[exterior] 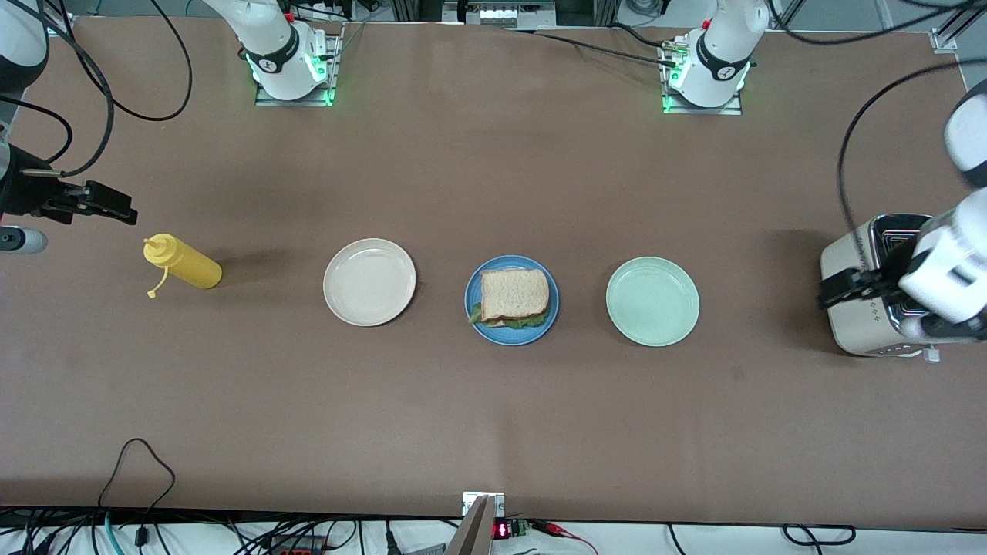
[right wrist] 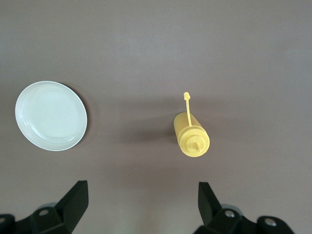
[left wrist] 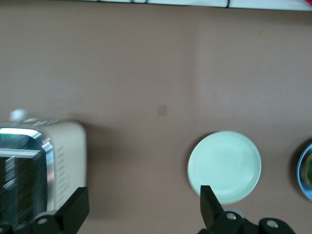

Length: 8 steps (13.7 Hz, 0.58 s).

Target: Make sandwich in blue plate with both arms

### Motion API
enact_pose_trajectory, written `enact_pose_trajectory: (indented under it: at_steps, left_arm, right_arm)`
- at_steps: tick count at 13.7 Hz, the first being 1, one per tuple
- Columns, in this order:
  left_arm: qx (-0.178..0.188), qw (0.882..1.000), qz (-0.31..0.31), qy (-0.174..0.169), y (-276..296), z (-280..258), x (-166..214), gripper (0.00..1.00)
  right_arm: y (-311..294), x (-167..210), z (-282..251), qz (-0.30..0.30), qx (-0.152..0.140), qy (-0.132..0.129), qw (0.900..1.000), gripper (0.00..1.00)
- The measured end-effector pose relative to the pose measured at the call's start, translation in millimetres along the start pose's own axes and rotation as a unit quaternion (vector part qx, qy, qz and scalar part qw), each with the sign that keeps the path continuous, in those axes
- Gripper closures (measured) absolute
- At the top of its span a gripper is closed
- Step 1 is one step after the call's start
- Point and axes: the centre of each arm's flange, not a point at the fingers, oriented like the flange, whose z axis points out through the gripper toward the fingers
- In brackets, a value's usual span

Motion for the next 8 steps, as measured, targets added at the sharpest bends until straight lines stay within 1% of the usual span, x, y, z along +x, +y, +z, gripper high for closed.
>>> enact_pose_trajectory:
  at_steps: [3,5,8]
  left_arm:
    - [0.005,1.000,0.005,-0.003,1.2,-40.3,-27.8,0.00]
    - [0.006,1.000,0.009,-0.010,6.3,-46.5,-41.1,0.00]
    - [0.007,1.000,0.010,-0.028,8.7,-40.7,-65.2,0.00]
  right_arm:
    - [-12.4,-0.2,-0.8,-0.011,0.001,0.000,1.000,0.00]
    - [-22.6,-0.4,-1.6,-0.019,0.001,0.001,1.000,0.00]
    - [-25.0,-0.6,-1.7,-0.021,0.001,0.000,1.000,0.00]
